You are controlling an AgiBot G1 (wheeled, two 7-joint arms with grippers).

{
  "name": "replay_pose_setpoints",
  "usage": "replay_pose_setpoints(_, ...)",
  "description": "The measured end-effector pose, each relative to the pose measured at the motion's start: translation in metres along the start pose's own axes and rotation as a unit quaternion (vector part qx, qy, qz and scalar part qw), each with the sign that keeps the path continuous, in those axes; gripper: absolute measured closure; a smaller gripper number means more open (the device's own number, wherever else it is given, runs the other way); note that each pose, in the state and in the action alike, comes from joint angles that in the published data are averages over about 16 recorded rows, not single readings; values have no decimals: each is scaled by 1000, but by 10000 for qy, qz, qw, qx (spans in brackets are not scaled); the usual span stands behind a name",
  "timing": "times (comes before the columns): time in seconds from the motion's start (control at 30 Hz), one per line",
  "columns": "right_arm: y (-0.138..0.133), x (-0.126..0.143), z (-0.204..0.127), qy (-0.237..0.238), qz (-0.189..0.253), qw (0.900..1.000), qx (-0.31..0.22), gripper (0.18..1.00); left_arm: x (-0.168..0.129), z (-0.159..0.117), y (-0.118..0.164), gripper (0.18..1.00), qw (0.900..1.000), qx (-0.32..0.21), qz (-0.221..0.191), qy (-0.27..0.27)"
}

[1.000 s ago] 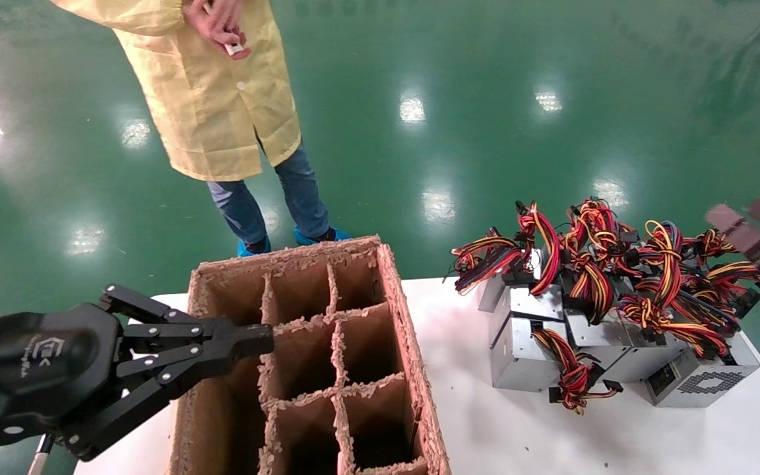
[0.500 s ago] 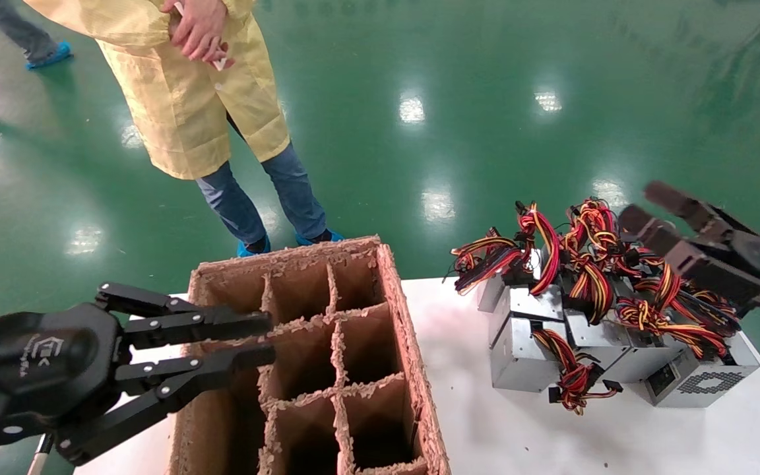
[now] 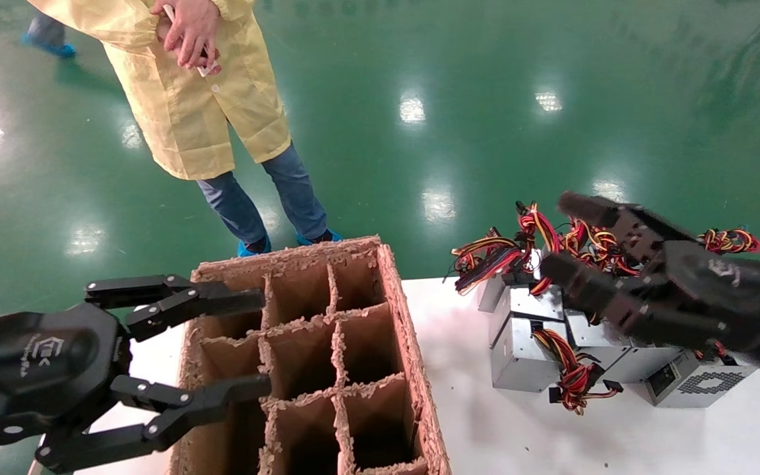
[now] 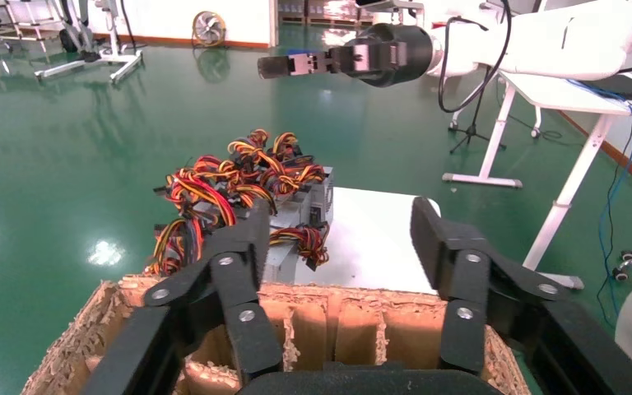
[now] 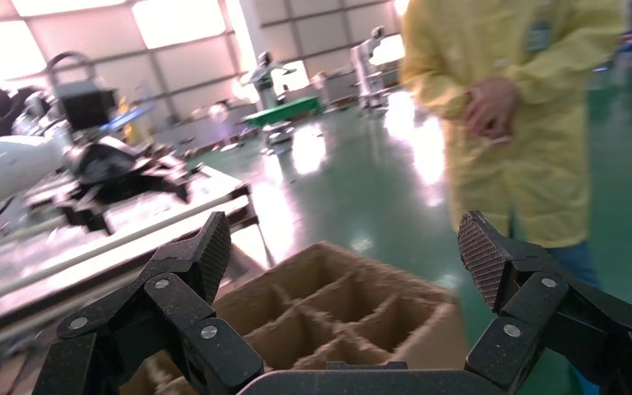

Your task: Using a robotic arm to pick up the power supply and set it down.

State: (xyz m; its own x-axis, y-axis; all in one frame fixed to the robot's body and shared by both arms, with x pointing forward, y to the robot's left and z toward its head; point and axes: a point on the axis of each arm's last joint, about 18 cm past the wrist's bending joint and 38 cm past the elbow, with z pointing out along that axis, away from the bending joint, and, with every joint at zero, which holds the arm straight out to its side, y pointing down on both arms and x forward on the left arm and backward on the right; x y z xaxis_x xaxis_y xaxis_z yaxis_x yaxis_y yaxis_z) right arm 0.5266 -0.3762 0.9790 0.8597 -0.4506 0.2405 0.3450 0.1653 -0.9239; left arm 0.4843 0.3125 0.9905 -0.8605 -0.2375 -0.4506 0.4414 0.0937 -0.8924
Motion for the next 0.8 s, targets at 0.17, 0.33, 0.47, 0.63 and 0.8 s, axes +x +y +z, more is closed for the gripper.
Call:
replay_pose_setpoints(0.17, -5, -17, 15, -401, -176, 9988, -211, 178, 0, 0, 0, 528, 10000, 0, 0, 0)
replay_pose_setpoints(0.33, -10, -34, 27, -761, -388, 9954, -444, 178, 0, 0, 0, 412, 10000, 0, 0, 0)
replay_pose_setpoints(0.47, -13, -47, 35, -1020, -581, 9910, -645, 178, 0, 0, 0, 336, 10000, 0, 0, 0)
replay_pose_setpoints(0.63, -16, -62, 44, -1279, -826, 9844, -886, 178, 0, 0, 0, 266, 10000, 0, 0, 0)
replay_pose_setpoints(0.8, -17, -73, 49, -1448, -1031, 9782, -1074, 178, 0, 0, 0, 219, 10000, 0, 0, -1)
